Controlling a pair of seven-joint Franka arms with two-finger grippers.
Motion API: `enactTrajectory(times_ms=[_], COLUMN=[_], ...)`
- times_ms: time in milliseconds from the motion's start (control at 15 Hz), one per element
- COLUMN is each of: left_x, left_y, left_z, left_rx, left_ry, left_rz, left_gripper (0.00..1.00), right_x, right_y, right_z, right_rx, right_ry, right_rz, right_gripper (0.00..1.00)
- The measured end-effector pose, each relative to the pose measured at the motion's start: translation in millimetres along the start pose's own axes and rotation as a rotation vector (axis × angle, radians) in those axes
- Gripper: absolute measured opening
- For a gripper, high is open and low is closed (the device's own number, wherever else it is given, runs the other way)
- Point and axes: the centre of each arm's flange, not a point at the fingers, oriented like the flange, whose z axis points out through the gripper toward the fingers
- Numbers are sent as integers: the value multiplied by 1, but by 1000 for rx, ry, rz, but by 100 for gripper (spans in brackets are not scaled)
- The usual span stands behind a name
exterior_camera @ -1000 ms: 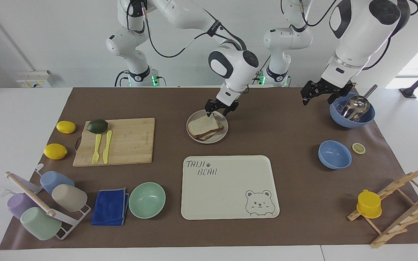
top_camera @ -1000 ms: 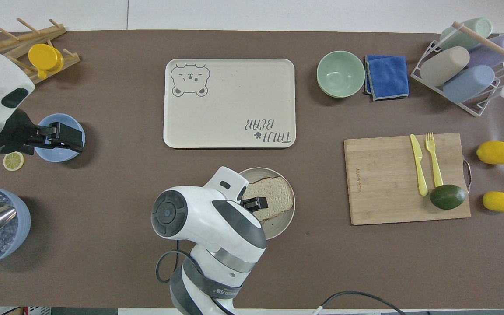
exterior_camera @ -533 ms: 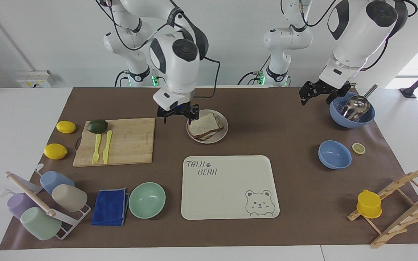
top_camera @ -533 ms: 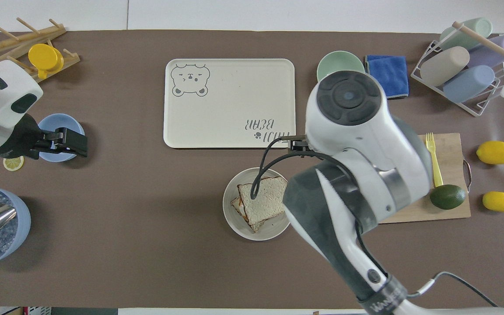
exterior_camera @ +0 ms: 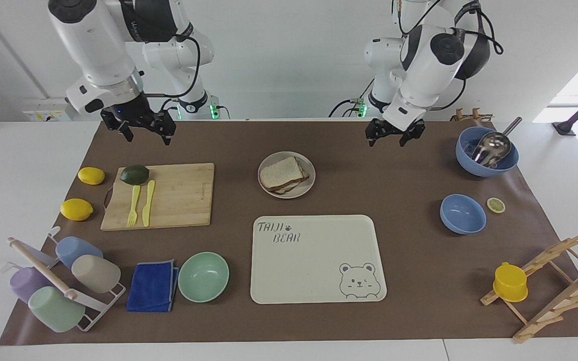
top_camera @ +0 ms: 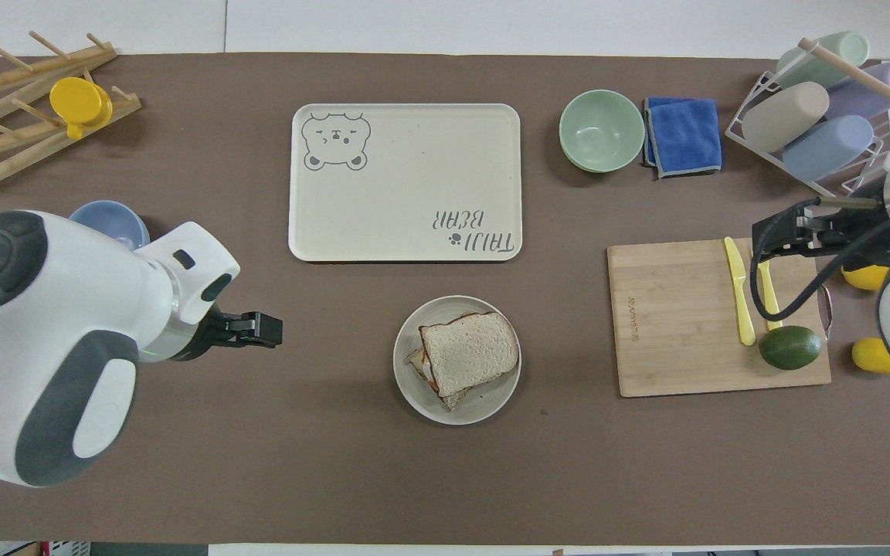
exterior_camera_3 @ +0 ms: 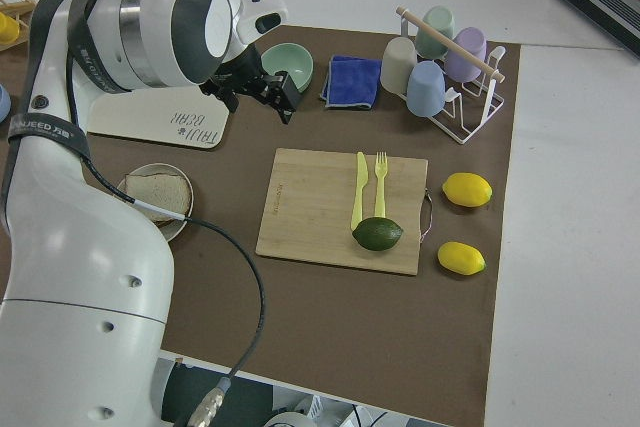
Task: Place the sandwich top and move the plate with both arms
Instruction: 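Reach the left gripper to the plate rim and grip it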
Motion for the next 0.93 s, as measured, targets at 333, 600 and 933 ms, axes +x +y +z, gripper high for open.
enactTrajectory(times_ms=[333,600,933], left_x=[-29,-34,-28], left_y=[88,119,122], left_z=[83,139,164], left_rx=[-11,-45,-114], left_ry=[58,88,69], left_rz=[-8,-34,-103], left_gripper=[100,100,98], right_x=[2,2,-4], right_y=[-1,9,19], right_z=[7,8,4], right_rx=[-5,-4,-5], right_ry=[-25,-32,-55], right_rz=[-2,-3,-39], right_gripper=[100,100,100])
